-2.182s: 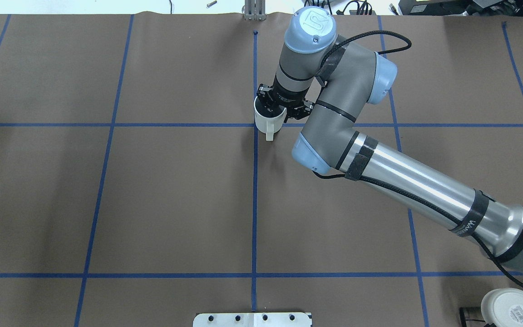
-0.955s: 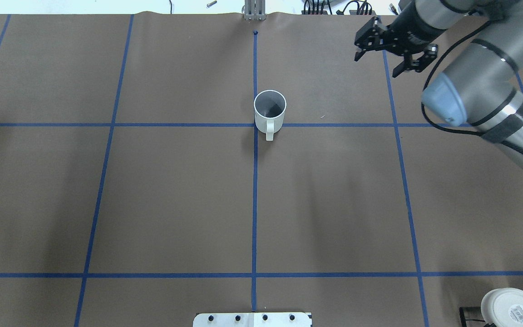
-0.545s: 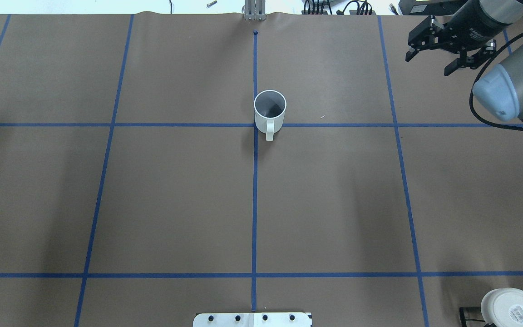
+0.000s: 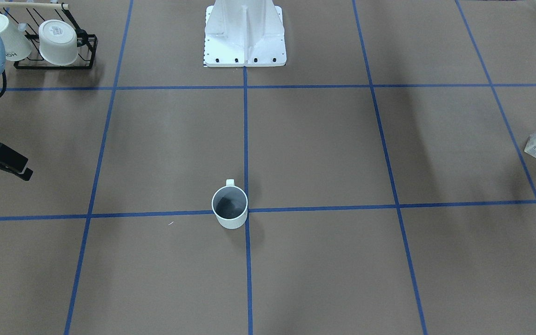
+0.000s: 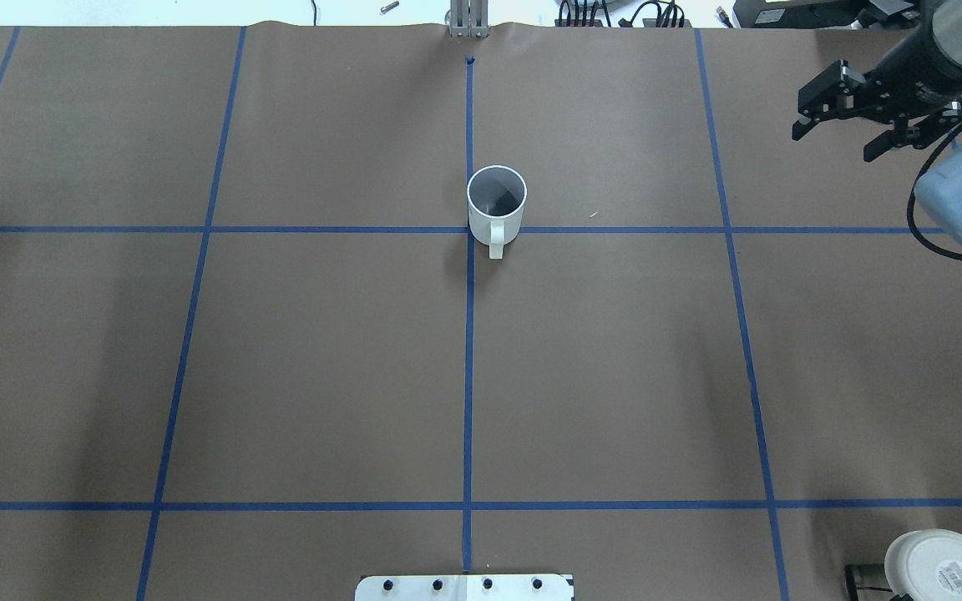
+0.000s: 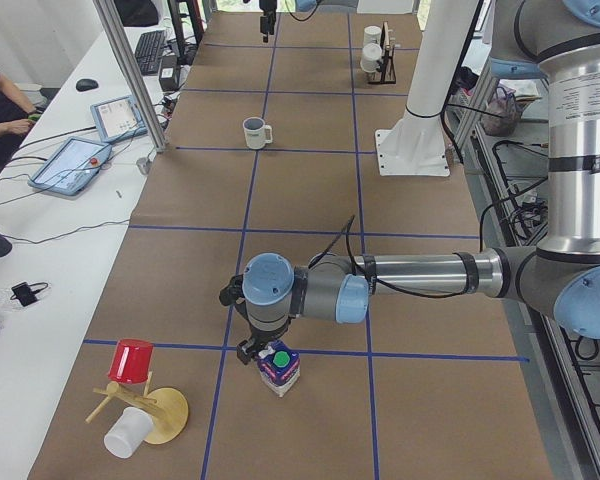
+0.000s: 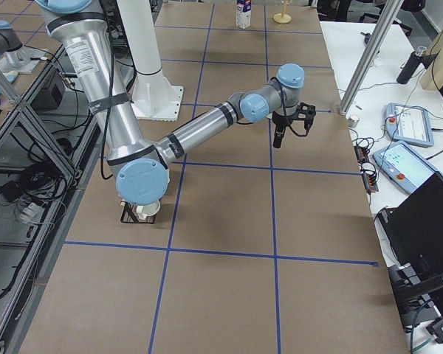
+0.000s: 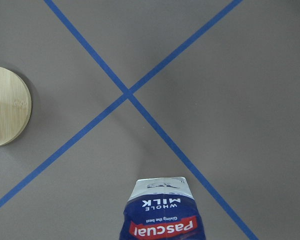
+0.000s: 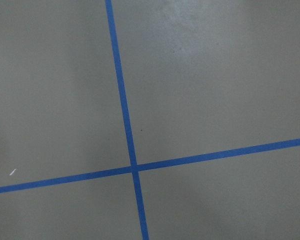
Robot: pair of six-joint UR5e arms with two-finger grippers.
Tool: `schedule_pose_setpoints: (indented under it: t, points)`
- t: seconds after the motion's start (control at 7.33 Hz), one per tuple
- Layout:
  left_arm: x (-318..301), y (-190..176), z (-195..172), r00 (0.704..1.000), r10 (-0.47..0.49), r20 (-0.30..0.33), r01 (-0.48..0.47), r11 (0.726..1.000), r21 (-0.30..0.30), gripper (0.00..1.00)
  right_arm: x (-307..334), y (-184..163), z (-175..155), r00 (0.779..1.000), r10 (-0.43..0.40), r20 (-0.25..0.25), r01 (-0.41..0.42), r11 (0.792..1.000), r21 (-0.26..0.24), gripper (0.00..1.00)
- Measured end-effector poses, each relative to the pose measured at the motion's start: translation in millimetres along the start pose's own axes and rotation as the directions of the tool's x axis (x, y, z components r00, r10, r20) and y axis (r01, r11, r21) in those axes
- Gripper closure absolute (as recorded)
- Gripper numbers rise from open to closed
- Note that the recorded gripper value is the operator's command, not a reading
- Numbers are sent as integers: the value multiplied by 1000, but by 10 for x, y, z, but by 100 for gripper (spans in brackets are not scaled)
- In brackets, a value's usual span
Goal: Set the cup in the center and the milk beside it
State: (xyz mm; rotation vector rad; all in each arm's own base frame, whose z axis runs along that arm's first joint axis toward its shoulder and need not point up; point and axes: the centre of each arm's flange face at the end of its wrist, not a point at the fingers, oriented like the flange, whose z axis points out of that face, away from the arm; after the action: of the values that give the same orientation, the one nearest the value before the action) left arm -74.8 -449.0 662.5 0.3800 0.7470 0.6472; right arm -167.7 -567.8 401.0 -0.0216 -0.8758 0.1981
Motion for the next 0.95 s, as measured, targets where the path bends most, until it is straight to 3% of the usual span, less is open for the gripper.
schedule_pose_setpoints:
  t: [0.95]
  points:
    - [-108,123,131,1000,-16,14,17,999,-40,2,211,67,136,999,-4,-32,4,1000,-18,0]
